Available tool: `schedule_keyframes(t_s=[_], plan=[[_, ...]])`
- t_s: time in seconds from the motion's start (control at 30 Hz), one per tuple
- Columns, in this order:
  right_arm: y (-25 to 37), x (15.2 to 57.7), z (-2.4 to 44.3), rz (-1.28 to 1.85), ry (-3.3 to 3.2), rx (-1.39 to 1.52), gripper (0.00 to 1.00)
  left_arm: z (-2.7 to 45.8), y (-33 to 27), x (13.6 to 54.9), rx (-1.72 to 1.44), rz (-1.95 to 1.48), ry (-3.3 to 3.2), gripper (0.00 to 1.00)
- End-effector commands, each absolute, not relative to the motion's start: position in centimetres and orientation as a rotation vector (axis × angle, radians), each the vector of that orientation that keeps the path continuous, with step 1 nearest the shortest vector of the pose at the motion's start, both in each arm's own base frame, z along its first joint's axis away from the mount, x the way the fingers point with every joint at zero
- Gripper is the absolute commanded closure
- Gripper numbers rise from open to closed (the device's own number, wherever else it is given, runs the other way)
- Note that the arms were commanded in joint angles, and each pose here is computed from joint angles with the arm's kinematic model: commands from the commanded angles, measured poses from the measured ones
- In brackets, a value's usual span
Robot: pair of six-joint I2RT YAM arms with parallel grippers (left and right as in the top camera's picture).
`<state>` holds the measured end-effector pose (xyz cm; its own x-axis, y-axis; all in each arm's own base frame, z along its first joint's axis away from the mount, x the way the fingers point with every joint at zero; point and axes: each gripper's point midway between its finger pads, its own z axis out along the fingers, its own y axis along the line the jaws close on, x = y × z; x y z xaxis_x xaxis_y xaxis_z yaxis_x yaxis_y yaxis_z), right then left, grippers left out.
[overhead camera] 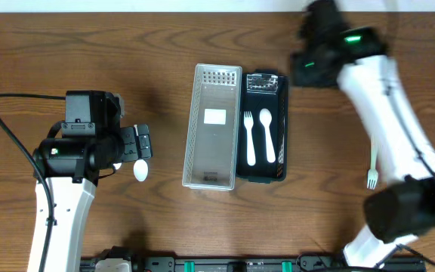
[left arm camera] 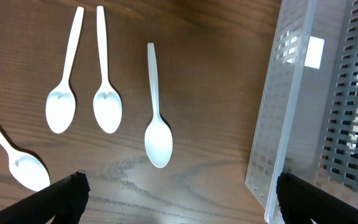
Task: Pack container
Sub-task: 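Carry the spoon into the dark basket beside the fork and release, then lower right gripper onto the pale green spork and grasp it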
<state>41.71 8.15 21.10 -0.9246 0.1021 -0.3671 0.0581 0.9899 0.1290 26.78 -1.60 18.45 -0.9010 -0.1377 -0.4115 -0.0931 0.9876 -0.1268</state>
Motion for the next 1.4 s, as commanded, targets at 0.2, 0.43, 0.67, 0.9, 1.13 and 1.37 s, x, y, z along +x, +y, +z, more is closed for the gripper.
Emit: schedule_keyframes(t_s=[0.2,0.43,0.67,0.9,1.13,1.37], plan=[[-9.2,35.5,20.7,-0.029,2.816,0.677,0.59,18.4,-1.6,26.8,-0.158,-0.137,2.705,0.02],[-10.3,31.0,12.2,0.049,2.993,0.825,0.59,18.4,-1.6,26.8,-0.158,-0.137,2.705,0.02],[-9.1,28.0,5.5,0.06,3.072,0.864,0.58,18.4,-1.6,26.8,-0.158,-0.138,2.705,0.02],[-9.6,27.3,3.2,0.001,3.07,0.835,0.49,18.4,-1.6,26.8,-0.158,-0.138,2.705,0.02],[-10.6,25.9,2.2,-0.13,3.104,0.807,0.16,18.4,-1.6,26.7,-0.158,-0.138,2.705,0.02],[-10.2,24.7,0.5,-0.128,3.119,0.811,0.14,18.4,-1.6,26.7,-0.158,-0.137,2.705,0.02]])
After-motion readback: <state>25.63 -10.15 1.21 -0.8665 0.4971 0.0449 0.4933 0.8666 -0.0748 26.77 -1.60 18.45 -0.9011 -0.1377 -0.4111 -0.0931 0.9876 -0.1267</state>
